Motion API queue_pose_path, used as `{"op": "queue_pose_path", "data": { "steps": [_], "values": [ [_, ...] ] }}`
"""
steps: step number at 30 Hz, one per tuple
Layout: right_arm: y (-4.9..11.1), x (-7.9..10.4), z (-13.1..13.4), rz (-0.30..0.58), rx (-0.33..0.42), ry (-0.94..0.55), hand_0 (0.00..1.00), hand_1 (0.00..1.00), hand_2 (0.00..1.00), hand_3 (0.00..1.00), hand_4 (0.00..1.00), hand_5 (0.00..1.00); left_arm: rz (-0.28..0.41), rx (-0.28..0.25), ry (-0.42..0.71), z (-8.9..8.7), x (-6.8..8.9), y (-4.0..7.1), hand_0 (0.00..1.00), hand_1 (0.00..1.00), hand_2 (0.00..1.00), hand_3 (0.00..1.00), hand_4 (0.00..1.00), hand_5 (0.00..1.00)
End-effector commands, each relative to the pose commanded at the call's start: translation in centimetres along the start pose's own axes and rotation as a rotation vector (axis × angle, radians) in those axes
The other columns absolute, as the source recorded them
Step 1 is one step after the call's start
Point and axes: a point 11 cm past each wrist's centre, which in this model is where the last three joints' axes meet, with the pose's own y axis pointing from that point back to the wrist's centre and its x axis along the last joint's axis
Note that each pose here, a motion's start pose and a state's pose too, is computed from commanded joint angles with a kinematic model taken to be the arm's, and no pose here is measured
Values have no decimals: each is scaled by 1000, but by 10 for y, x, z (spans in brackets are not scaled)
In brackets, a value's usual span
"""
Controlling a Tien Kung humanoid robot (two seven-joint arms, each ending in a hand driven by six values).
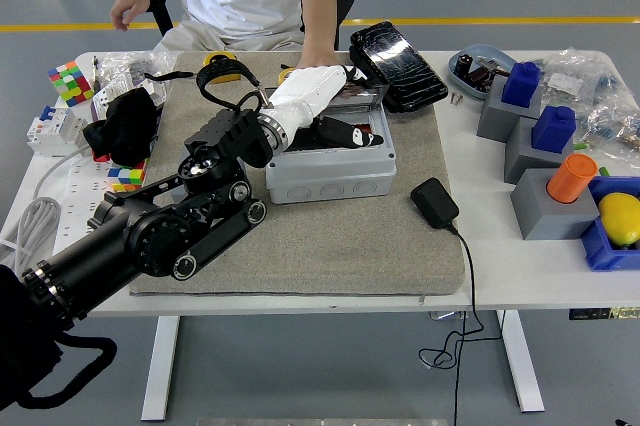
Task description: Fetch the battery,place it into the box,close the lid of the box
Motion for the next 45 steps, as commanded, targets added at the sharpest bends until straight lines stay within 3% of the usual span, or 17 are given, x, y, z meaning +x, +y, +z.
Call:
{"op": "queue_pose_path", "data": {
  "steps": [9, 17, 22, 27, 32, 37, 45],
  "values": [
    [0, 1, 2, 2, -2, -6, 554, 590, 581, 545, 922, 473, -31, -37, 35, 2, -8, 20, 609, 751, 735, 719, 998, 504],
    [0, -1, 1, -1, 0, -8, 554, 590, 580, 545, 922, 473, -78, -8, 47, -8, -22, 27, 597, 747, 732, 715, 998, 519],
    [0, -1, 1, 0, 1, -11, 554, 589, 580, 546, 922, 473, -75, -16, 61, -7, -22, 32, 597, 742, 731, 715, 998, 521],
    [0, 0, 1, 1, 0, -12, 554, 588, 580, 545, 922, 472, -21, -40, 113, -3, -5, 37, 593, 737, 730, 714, 998, 528],
    [0, -1, 1, -1, -1, -10, 554, 589, 579, 545, 921, 471, 83, -55, 219, -10, 17, 49, 593, 738, 728, 715, 998, 529],
    [0, -1, 3, 1, -4, -10, 554, 589, 580, 545, 921, 470, 203, -16, 360, -38, 32, 63, 597, 738, 728, 714, 998, 524],
    [0, 2, 3, 7, -8, -16, 555, 589, 579, 545, 921, 470, 367, 101, 608, -96, 49, 90, 590, 739, 725, 714, 998, 524]
  ]
}}
